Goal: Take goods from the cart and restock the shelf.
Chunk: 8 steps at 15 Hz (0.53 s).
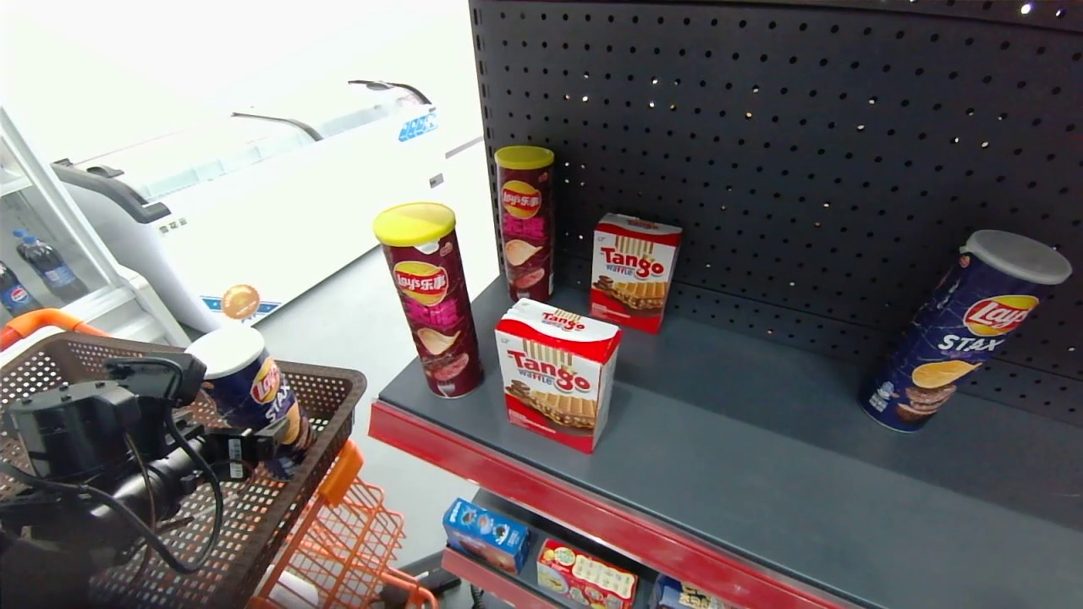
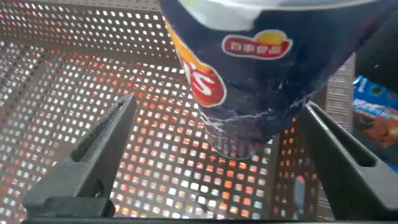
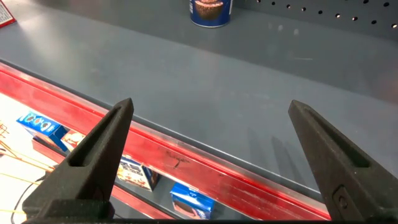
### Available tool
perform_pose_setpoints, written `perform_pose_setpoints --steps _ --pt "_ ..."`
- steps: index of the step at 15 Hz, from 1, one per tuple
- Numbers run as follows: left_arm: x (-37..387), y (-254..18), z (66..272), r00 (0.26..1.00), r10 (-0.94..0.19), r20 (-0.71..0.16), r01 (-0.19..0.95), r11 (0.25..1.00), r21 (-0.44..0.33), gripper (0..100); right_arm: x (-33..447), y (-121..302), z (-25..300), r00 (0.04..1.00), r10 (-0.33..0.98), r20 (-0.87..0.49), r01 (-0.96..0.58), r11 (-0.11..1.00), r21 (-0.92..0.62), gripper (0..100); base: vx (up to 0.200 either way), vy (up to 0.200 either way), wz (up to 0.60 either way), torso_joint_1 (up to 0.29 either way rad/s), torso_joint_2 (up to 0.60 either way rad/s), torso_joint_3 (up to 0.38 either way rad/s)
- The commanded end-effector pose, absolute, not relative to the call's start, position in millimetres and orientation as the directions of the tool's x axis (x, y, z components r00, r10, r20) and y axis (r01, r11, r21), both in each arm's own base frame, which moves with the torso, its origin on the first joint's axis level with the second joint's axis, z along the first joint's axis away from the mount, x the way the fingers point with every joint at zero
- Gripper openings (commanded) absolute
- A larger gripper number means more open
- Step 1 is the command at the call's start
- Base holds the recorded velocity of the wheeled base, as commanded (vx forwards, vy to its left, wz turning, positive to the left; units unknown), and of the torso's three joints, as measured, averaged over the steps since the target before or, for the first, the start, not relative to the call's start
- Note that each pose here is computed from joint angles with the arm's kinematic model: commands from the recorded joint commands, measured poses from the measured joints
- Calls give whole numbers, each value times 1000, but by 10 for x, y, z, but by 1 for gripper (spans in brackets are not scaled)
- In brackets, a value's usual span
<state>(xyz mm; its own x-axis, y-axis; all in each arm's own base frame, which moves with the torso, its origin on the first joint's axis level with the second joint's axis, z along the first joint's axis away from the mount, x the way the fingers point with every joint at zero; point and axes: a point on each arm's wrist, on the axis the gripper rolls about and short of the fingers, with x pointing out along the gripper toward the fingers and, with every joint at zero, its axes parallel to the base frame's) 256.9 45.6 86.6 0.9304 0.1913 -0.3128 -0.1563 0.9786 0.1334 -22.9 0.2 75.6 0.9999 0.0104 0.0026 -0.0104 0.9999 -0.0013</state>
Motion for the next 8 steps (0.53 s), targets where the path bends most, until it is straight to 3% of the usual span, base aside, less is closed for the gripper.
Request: perform_pose_setpoints --steps 1,6,7,8 --pt "2599 515 865 927 211 -311 -177 975 134 100 -228 2 756 1000 11 2 -11 1000 -2 100 0 0 0 0 0 0" --pt "2661 553 847 925 220 -311 -188 974 128 100 -228 2 756 1000 11 2 -11 1000 -2 100 0 0 0 0 0 0" --pt "2656 556 839 924 221 -314 -190 974 127 0 -228 2 756 1000 11 2 -11 1000 -2 100 0 0 0 0 0 0" --pt "2669 555 851 926 220 -306 -189 974 127 0 -228 2 756 1000 11 2 -11 1000 -3 100 0 0 0 0 0 0"
